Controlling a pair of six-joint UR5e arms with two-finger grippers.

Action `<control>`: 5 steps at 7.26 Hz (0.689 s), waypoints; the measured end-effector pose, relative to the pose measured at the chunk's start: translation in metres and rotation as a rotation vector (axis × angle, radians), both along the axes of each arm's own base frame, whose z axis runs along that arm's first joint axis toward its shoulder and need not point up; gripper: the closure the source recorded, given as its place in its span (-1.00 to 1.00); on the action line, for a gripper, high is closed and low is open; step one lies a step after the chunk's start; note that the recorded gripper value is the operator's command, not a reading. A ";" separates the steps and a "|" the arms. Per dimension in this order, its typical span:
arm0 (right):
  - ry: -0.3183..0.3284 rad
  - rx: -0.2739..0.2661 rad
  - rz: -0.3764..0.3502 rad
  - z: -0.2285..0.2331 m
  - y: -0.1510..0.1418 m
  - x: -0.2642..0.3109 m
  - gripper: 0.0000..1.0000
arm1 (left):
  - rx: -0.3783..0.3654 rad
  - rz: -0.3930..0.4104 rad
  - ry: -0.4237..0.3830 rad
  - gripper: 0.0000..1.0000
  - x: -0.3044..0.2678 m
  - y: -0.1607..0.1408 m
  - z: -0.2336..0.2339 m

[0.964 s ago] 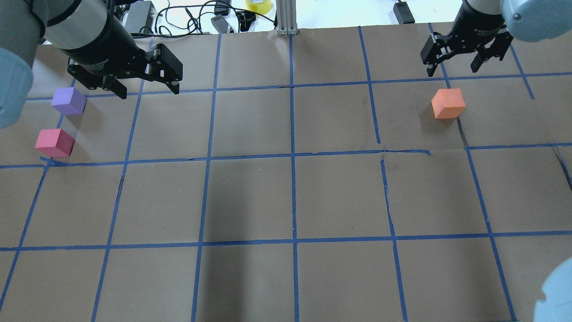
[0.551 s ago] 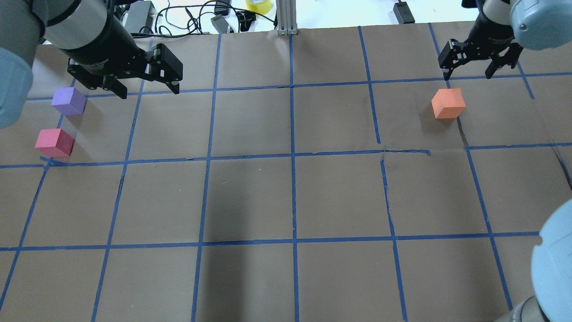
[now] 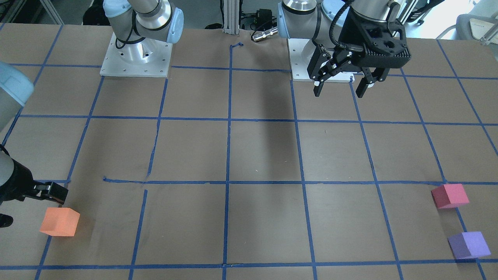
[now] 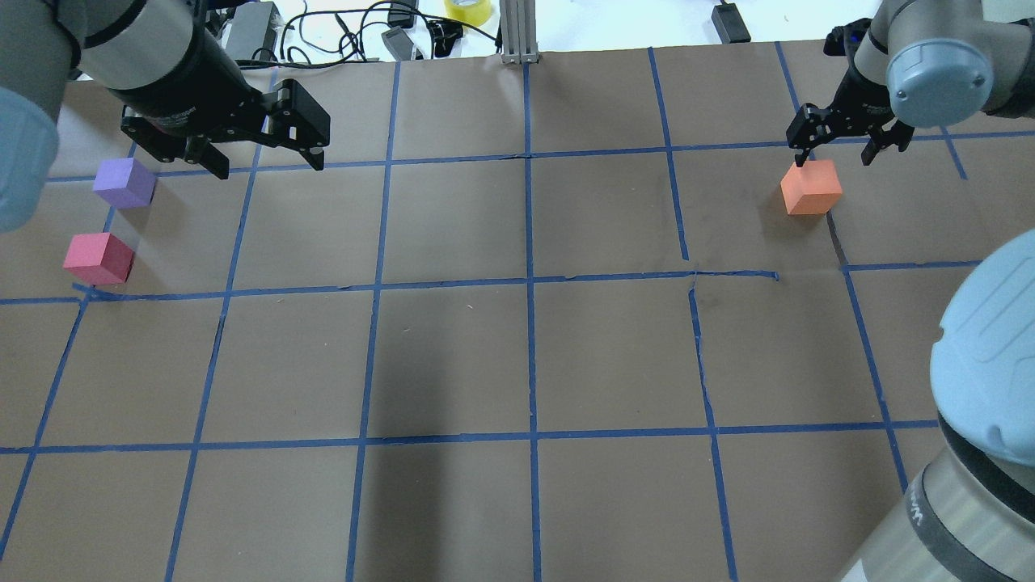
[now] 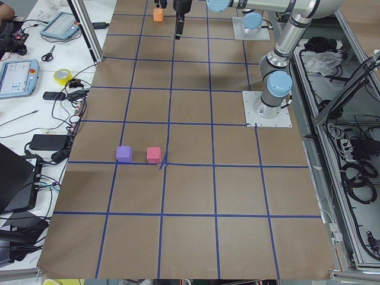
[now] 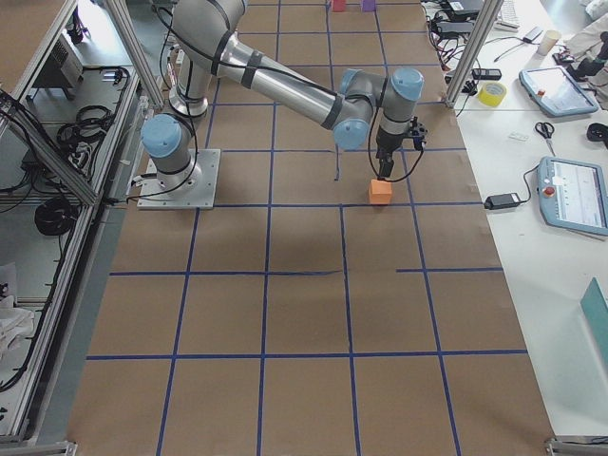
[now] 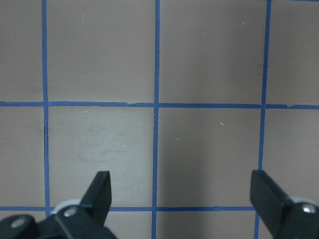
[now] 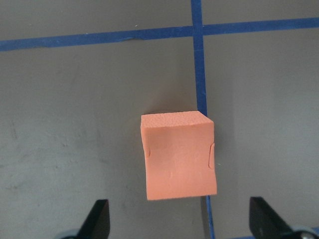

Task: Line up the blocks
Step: 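Lower the right gripper onto the orange cube and grasp it, then carry the orange cube with the right gripper toward the table center and release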

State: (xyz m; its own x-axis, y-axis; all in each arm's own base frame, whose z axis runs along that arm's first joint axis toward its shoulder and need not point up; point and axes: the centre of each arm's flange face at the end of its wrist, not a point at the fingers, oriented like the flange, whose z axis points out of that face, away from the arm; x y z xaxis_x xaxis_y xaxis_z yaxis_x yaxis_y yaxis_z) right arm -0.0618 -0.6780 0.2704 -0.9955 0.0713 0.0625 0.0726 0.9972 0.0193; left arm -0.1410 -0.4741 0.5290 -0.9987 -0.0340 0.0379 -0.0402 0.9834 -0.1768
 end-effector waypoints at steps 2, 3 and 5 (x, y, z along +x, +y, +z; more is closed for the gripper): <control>-0.001 0.004 -0.003 -0.032 -0.009 -0.005 -0.96 | 0.001 0.001 -0.001 -1.00 0.000 0.000 0.000; -0.004 0.014 -0.007 -0.043 -0.010 -0.009 -0.89 | 0.001 0.001 0.000 -1.00 0.000 0.000 0.000; -0.013 0.035 -0.020 -0.061 -0.008 -0.021 0.40 | 0.001 0.000 0.001 -1.00 0.000 0.000 0.000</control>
